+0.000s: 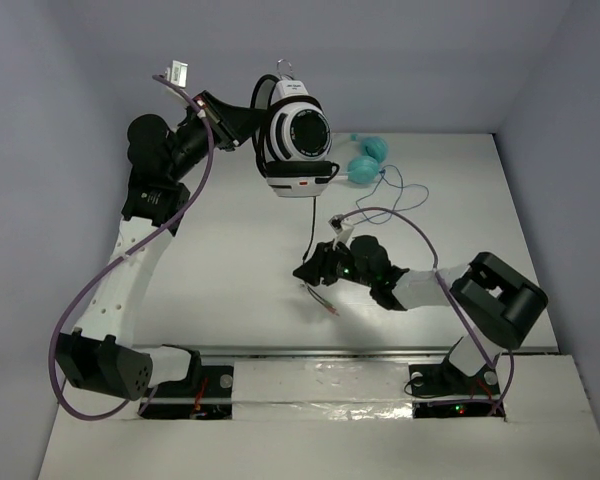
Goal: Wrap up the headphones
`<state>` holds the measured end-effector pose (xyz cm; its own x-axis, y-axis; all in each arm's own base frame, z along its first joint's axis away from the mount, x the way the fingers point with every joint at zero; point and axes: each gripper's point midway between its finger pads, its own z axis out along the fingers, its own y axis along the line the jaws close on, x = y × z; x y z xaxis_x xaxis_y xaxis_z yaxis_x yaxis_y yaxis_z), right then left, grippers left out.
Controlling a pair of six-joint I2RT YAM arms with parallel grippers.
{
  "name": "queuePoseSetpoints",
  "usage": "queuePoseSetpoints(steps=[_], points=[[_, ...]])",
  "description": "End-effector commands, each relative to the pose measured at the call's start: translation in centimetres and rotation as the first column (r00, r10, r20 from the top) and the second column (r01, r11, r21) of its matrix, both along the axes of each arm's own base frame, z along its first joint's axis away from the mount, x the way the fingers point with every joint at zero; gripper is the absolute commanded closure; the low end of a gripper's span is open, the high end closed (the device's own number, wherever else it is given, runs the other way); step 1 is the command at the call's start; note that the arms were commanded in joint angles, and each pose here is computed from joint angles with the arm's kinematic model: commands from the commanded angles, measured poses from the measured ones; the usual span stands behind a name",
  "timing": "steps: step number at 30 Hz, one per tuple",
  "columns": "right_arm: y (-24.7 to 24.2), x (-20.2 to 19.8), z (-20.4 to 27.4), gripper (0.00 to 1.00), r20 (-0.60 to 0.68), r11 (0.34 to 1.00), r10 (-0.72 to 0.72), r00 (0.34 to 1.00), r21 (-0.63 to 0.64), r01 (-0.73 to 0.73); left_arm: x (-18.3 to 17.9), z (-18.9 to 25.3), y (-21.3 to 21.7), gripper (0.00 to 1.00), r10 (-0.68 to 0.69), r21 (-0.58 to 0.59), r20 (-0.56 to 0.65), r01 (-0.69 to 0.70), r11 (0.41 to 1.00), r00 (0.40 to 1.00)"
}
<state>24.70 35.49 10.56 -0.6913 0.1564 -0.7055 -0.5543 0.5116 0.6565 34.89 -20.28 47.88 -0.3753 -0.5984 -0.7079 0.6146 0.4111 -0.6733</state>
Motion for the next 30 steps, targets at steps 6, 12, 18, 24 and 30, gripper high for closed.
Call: queuePoseSetpoints(steps=[6, 12, 18, 24, 30], points=[[2.3, 0.9, 2.1, 0.47, 0.083, 0.994, 0.019, 0.996, 0.103, -0.027, -2.1, 6.0, 1.0, 1.0, 0.017, -0.112, 0.123, -0.003, 0.994, 0.992], [3.3, 1.8, 0.1, 0.46, 0.081, 0.997, -0.037, 0.996, 0.067, 0.031, -2.1, 6.1, 0.6, 1.0, -0.01, -0.126, 0.107, 0.024, 0.992, 0.994], [3.3, 2.9, -0.6, 0.46, 0.104, 0.996, -0.073, 0.992, 0.053, 0.068, -2.6, 6.5, 0.7, 1.0, -0.012, -0.12, 0.12, 0.027, 0.992, 0.993], [2.9, 4.6, -1.0, 0.49, 0.14, 0.989, -0.147, 0.979, 0.03, 0.144, -2.6, 6.1, 0.7, 1.0, -0.013, -0.113, 0.105, 0.025, 0.993, 0.994], [4.6, 1.6, -2.4, 0.94, 0.066, 0.999, -0.042, 0.997, 0.013, 0.042, 0.1, 5.6, 2.5, 1.0, 0.157, -0.093, 0.069, -0.15, 0.984, 0.985]])
